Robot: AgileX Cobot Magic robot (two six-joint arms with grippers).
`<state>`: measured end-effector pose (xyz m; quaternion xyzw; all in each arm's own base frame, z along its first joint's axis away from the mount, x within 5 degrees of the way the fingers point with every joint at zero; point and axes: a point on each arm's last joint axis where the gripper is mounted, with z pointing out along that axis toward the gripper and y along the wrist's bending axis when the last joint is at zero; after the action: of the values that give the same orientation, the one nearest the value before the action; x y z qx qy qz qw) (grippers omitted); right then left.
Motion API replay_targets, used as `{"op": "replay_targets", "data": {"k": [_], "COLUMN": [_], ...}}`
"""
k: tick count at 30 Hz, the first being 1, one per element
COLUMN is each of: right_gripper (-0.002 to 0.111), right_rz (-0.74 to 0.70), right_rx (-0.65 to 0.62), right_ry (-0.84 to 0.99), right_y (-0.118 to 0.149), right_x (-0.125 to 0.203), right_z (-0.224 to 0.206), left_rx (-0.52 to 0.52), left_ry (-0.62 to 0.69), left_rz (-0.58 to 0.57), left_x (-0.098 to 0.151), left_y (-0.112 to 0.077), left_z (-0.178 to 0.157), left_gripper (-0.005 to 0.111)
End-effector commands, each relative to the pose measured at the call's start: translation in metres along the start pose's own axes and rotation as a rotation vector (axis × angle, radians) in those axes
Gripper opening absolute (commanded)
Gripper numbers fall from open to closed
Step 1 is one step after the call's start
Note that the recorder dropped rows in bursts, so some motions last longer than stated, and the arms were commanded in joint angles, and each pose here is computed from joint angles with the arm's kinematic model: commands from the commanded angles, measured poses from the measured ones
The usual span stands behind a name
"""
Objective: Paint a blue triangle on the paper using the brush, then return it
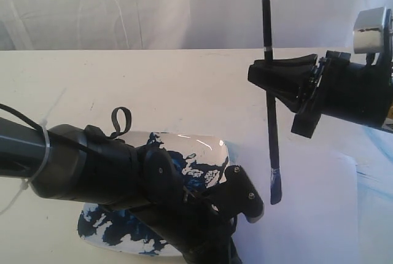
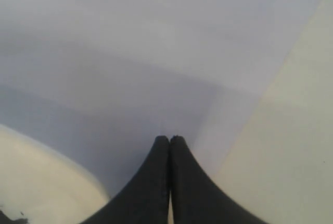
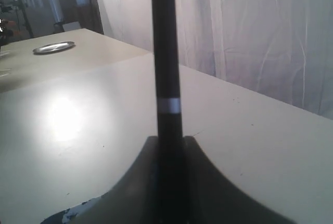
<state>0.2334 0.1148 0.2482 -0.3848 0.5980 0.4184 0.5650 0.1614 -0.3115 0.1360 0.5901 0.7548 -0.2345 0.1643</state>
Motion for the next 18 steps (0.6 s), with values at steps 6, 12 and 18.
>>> {"op": "replay_targets", "data": {"k": [6,12,18], "right_gripper": [0.000,0.000,0.000], "right_rz": [0.047,0.006,0.013], "right_rx": [0.022,-0.006,0.016], "right_ry": [-0.014,-0.017,-0.020], "right_y": [-0.009,-0.004,-0.008], "right_x": [0.014,0.021,0.026], "right_z": [0.006,0.020,0.021], "left_rx": [0.009,0.013,0.013], "left_ry": [0.029,0.031,0.031], "left_rz": [0.009,0.009,0.009], "left_x": [0.007,0.007,0.007], "left_y": [-0.001,-0.002,-0.002], "left_z": [0.003,0.003,0.003], "left_gripper": [0.000,0.000,0.000]}}
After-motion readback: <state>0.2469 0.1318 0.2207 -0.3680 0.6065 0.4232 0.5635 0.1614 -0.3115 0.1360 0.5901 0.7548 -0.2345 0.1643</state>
